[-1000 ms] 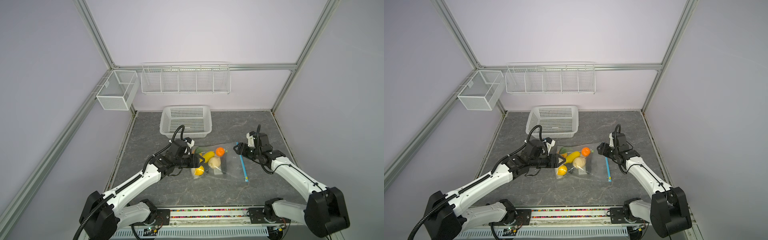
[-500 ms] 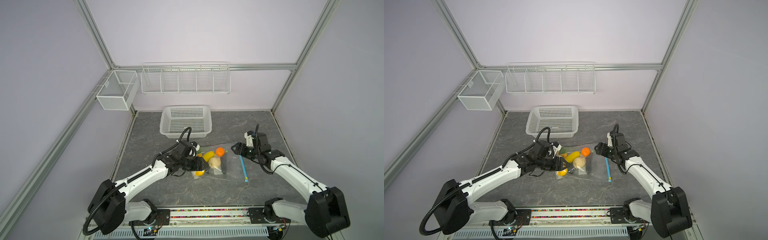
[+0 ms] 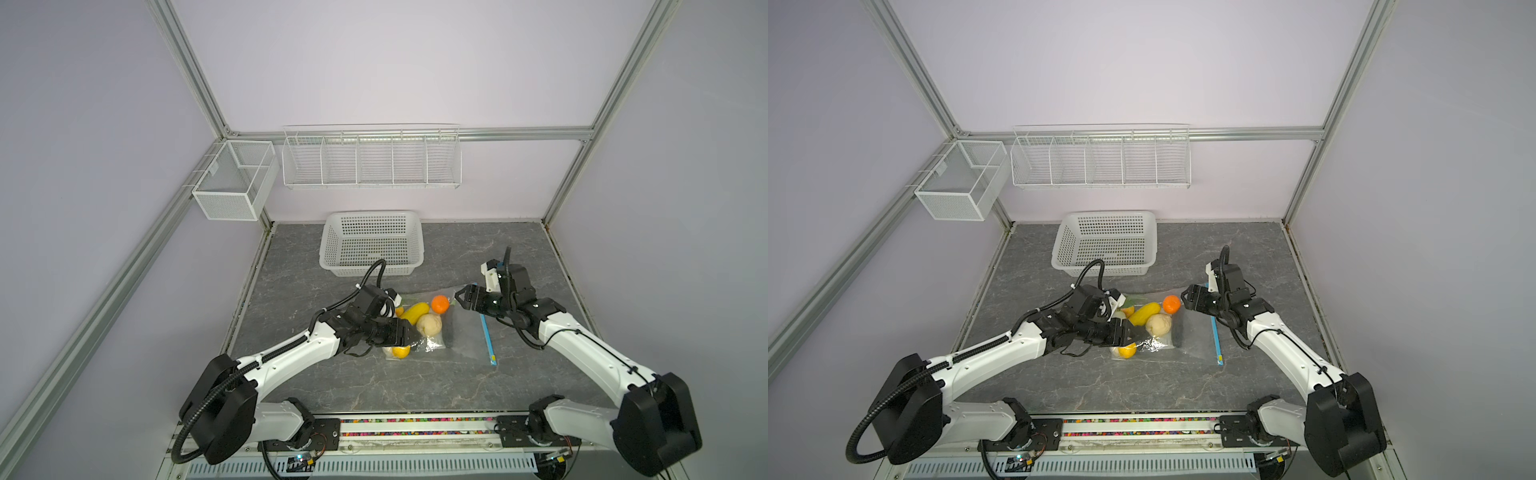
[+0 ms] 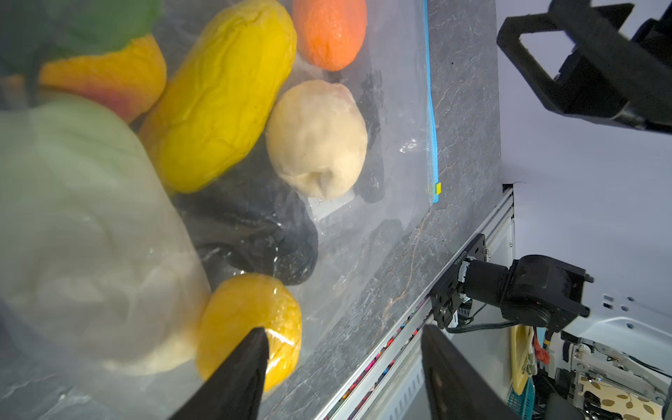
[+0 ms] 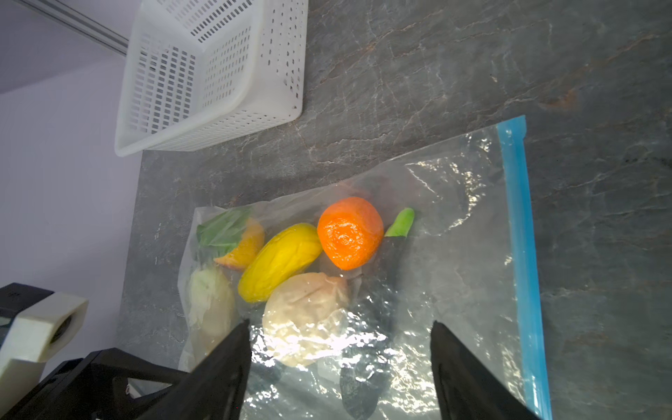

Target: Place the food in the zip-top bag and seal the zipper

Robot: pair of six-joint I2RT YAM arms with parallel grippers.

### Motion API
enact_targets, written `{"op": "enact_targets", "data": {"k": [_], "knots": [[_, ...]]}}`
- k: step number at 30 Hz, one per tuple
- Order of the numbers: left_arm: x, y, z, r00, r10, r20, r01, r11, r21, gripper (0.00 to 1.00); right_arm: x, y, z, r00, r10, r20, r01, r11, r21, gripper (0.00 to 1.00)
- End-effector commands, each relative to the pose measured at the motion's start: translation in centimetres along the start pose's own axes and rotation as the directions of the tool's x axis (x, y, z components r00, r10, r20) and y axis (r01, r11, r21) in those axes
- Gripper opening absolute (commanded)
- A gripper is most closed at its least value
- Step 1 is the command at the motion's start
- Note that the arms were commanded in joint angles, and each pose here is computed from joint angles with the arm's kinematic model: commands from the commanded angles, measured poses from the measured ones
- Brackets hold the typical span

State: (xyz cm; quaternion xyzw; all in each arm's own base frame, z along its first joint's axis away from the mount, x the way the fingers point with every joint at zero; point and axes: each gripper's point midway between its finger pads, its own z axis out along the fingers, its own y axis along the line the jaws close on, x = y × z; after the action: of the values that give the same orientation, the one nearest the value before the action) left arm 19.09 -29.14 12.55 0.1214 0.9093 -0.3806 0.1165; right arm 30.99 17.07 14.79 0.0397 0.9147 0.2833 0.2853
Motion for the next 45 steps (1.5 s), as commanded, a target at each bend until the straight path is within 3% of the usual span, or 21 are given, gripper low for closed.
{"op": "enact_targets", "data": {"k": [1,8,21,24,28,31,32,34,38,41,45], "knots": [[0.5,1.2,0.3,1.0,-0.006,0.0,0.006,0.999,-0.041,0.69,-0.9,1.1,0.2,0.999,-0.039,0.017,0.04,0.999,-0.014,0.79],[0.7,1.4,2.3,0.998,-0.049,-0.034,0.049,0.999,0.0,0.68,-1.3,2.5,-0.1,0.996,-0.081,0.032,0.083,0.995,-0.056,0.8],[0.5,1.9,2.2,1.0,-0.009,-0.025,0.009,1.0,-0.029,0.69,-2.9,4.1,-1.6,0.977,-0.176,0.123,0.186,0.98,-0.072,0.81],[-0.9,1.4,0.6,0.999,0.042,0.03,-0.04,0.997,-0.061,0.7,-3.9,4.0,-2.7,0.948,-0.256,0.189,0.266,0.964,-0.029,0.82],[-3.9,1.7,-3.5,0.979,0.113,0.17,-0.08,0.979,-0.189,0.72,-5.6,3.0,-4.3,0.859,-0.404,0.315,0.394,0.914,0.097,0.83],[-6.1,2.8,-7.2,0.931,0.191,0.31,-0.081,0.939,-0.336,0.72,-6.6,2.1,-5.3,0.756,-0.523,0.394,0.48,0.852,0.211,0.86],[-6.8,3.3,-8.7,0.906,0.218,0.364,-0.068,0.921,-0.382,0.72,-6.8,1.9,-5.5,0.712,-0.573,0.407,0.516,0.819,0.25,0.86],[-7.7,3.7,-11.2,0.85,0.253,0.463,-0.034,0.902,-0.431,0.72,-7.2,0.7,-5.8,0.664,-0.633,0.398,0.531,0.774,0.345,0.89],[-8.6,5.1,-15.2,0.688,0.317,0.653,0.043,0.88,-0.472,0.73,-8.3,-2.2,-5.6,0.664,-0.662,0.349,0.482,0.735,0.477,0.94],[-8.9,6.7,-17.3,0.585,0.397,0.707,0.069,0.844,-0.531,0.73,-8.8,-3.8,-5.1,0.666,-0.651,0.363,0.436,0.735,0.519,0.93],[-9.4,10.7,-19.5,0.584,0.399,0.706,0.211,0.766,-0.607,0.77,-8.8,-6.6,-4.4,0.687,-0.654,0.318,0.403,0.706,0.583,0.91]]}}
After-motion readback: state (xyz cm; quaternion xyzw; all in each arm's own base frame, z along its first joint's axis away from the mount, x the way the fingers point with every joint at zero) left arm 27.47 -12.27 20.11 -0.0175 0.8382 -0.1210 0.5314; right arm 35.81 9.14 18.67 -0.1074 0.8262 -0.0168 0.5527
